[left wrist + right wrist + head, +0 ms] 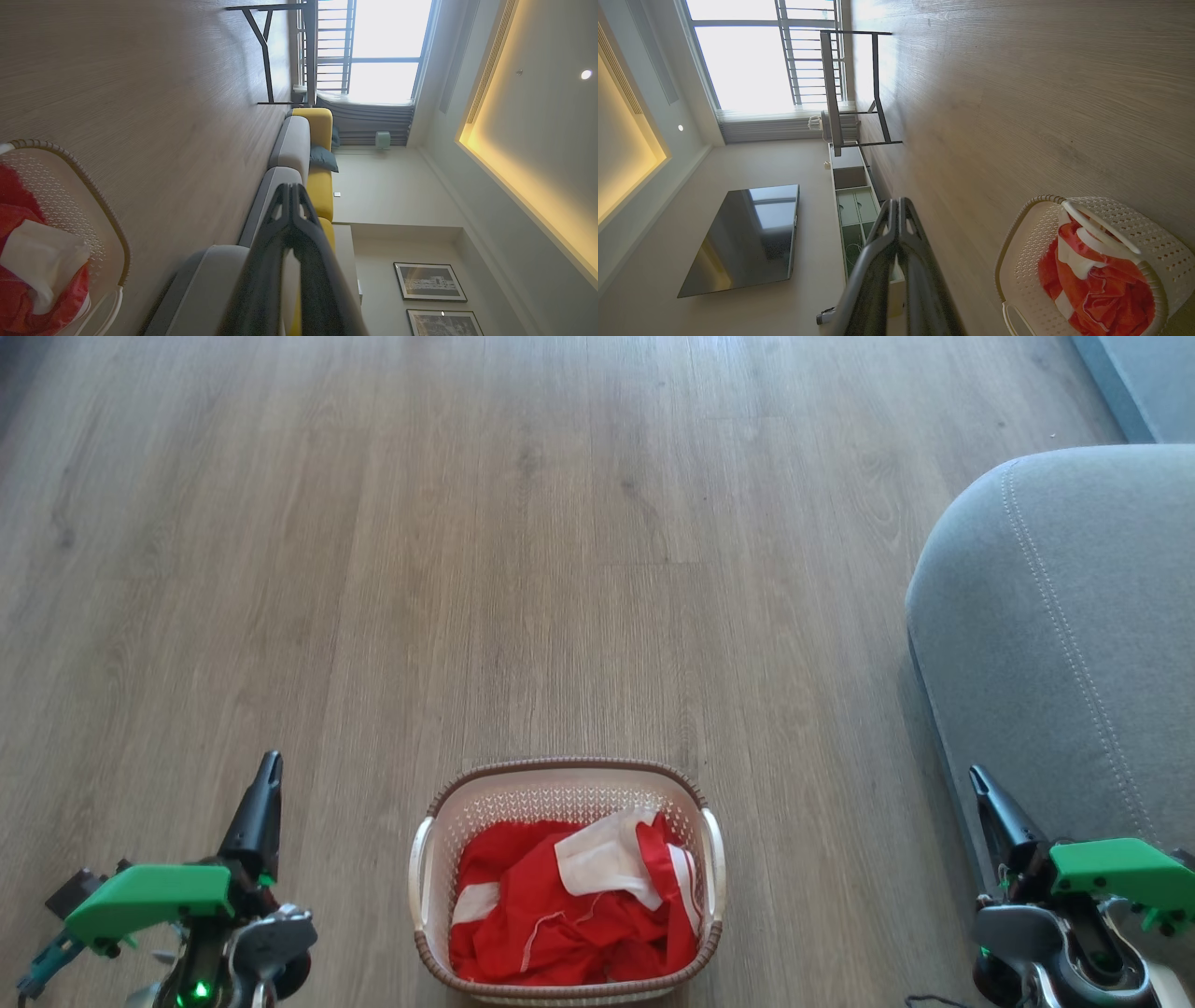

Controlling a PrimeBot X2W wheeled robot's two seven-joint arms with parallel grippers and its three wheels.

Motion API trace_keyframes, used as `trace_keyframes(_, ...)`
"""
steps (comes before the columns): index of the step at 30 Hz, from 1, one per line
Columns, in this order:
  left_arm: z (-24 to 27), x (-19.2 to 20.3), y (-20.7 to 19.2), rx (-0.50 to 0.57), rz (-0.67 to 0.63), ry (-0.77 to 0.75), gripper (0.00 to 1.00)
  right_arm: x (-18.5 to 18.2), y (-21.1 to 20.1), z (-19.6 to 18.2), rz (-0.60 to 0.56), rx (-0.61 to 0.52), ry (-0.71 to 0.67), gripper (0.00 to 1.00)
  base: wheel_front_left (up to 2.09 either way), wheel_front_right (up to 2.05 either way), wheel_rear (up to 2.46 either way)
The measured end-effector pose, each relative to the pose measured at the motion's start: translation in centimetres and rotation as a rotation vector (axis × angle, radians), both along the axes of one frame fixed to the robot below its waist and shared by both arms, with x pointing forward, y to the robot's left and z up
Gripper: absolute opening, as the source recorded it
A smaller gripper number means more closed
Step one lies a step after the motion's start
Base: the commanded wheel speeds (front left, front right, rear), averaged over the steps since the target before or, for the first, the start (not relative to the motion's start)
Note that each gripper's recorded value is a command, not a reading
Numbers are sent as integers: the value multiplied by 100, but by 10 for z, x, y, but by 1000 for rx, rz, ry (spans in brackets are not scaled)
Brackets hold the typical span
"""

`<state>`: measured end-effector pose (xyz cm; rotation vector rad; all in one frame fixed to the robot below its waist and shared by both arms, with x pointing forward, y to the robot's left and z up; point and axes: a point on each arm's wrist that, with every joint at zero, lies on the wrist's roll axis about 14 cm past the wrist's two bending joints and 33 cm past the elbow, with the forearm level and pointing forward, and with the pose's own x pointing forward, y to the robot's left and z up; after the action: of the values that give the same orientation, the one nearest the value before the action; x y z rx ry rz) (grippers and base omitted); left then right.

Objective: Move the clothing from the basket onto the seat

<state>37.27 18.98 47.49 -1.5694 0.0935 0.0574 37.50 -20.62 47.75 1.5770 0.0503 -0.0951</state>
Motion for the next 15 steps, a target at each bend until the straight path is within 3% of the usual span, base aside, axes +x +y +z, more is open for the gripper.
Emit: trace_keyframes(15, 0, 0, 0, 0, 0, 0, 0, 0, 0, 0, 0, 0, 0, 0, 0, 0, 0)
